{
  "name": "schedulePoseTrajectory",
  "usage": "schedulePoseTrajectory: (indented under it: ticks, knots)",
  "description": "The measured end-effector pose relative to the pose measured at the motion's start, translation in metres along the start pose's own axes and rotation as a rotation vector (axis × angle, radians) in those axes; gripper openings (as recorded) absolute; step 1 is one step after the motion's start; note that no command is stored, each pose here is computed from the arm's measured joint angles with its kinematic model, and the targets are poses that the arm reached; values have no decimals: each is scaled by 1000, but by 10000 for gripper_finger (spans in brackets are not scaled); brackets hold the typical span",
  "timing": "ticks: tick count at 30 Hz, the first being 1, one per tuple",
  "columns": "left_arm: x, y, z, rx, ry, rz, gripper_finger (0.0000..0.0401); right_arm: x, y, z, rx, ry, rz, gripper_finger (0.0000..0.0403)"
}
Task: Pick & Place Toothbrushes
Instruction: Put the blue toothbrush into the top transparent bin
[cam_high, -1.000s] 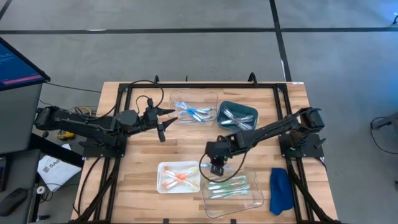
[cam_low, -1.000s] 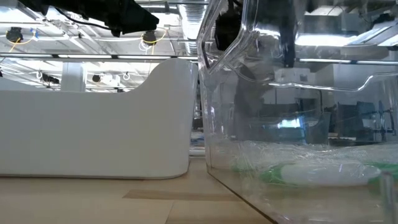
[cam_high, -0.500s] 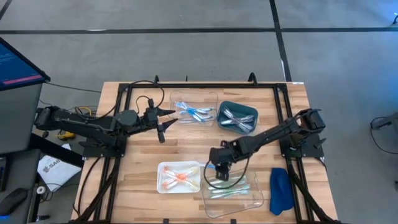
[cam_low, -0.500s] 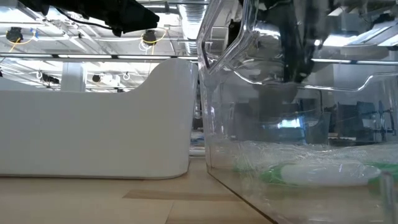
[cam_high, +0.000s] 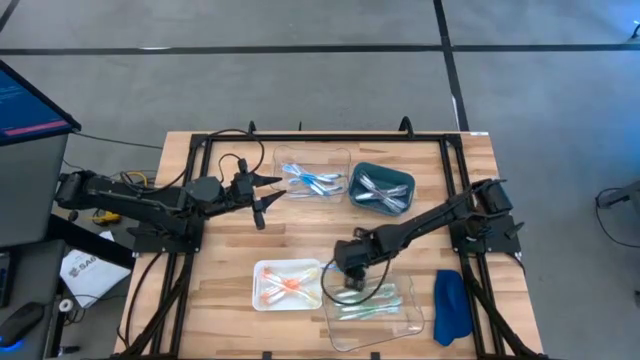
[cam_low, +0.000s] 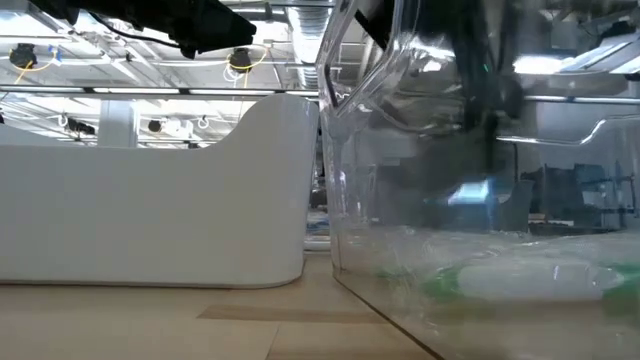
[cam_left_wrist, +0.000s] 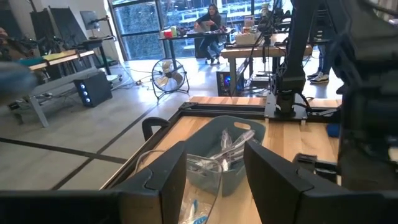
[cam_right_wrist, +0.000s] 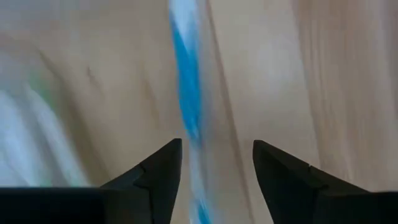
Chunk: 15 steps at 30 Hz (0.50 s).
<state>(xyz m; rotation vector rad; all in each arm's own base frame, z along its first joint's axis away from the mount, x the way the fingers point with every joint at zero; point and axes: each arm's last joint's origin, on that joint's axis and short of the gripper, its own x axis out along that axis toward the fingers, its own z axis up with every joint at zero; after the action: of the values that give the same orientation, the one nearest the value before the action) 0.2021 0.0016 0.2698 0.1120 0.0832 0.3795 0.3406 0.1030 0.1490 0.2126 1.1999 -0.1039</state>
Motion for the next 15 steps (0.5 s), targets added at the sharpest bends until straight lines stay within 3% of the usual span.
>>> schedulePoseTrajectory:
  ticks: [2,4,15]
  knots:
    - [0,0,0,-1,-3,0,153,4,-2,-11,1,77,-27,192]
    - [0,0,0,0,-1,0,153,10,3,-4,18,40,10,192]
    - [0,-1,1,-3,-13,-24,153,10,-5,-8,54,105,-30,176]
